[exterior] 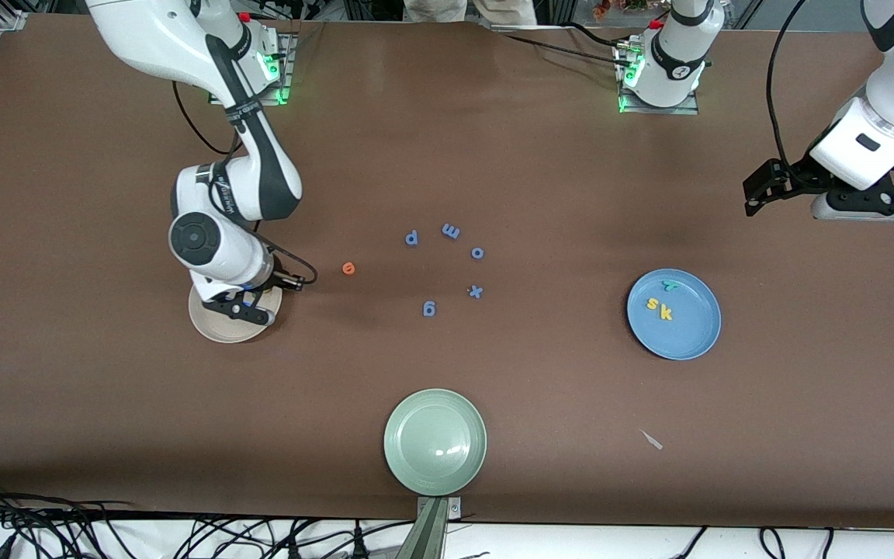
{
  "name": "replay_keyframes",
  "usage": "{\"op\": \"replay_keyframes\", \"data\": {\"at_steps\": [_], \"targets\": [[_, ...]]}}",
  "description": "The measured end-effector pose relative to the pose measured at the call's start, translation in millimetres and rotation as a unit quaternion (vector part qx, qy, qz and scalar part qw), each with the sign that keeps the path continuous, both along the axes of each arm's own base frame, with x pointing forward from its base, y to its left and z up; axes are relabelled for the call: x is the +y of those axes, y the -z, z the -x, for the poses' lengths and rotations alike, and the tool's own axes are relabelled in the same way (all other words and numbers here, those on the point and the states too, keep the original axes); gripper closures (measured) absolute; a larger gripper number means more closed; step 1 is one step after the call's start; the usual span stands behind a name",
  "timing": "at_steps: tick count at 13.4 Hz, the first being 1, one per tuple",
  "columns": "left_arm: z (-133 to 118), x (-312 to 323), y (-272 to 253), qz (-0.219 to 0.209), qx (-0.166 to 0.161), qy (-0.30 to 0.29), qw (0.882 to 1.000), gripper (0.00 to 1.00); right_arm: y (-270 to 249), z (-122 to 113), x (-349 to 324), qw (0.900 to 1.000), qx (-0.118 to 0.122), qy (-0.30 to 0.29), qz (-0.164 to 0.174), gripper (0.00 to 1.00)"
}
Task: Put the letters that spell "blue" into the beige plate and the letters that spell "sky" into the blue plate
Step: 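Place the green p on the white plate with the right gripper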
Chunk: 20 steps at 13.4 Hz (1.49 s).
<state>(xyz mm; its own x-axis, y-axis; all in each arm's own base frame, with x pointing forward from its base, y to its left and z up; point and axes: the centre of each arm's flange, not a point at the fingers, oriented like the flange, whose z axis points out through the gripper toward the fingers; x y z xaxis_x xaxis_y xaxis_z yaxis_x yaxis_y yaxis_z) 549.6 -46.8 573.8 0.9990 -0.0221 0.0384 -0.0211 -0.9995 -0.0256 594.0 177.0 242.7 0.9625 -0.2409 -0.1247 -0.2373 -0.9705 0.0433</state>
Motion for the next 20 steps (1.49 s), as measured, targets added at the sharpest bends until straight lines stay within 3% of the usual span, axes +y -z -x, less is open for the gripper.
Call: {"op": "replay_keyframes", "data": {"at_steps": [4, 7, 8, 14, 20], "targets": [[-13.7, 7.6, 4.0, -0.001, 0.015, -0.001, 1.0, 0.0, -0.4, -6.2, -31.5, 1.0, 0.004, -0.02, 0.004, 0.63], [-14.4, 6.6, 4.4, -0.002, 0.016, 0.004, 1.0, 0.0, 1.7, -4.8, -29.7, 1.0, 0.006, -0.022, 0.005, 0.37], [-14.2, 4.9, 3.9, -0.002, 0.016, 0.006, 1.0, 0.0, 1.6, -4.8, -29.6, 1.0, 0.006, -0.022, 0.005, 0.34], [-13.3, 1.9, 3.8, -0.002, 0.019, 0.008, 1.0, 0.0, 3.2, 3.2, 4.3, 1.0, 0.005, 0.025, -0.011, 0.33], [-12.4, 0.5, 4.1, -0.002, 0.023, 0.01, 1.0, 0.0, 31.1, 32.4, 102.8, 0.995, -0.035, 0.09, -0.001, 0.33]]}}
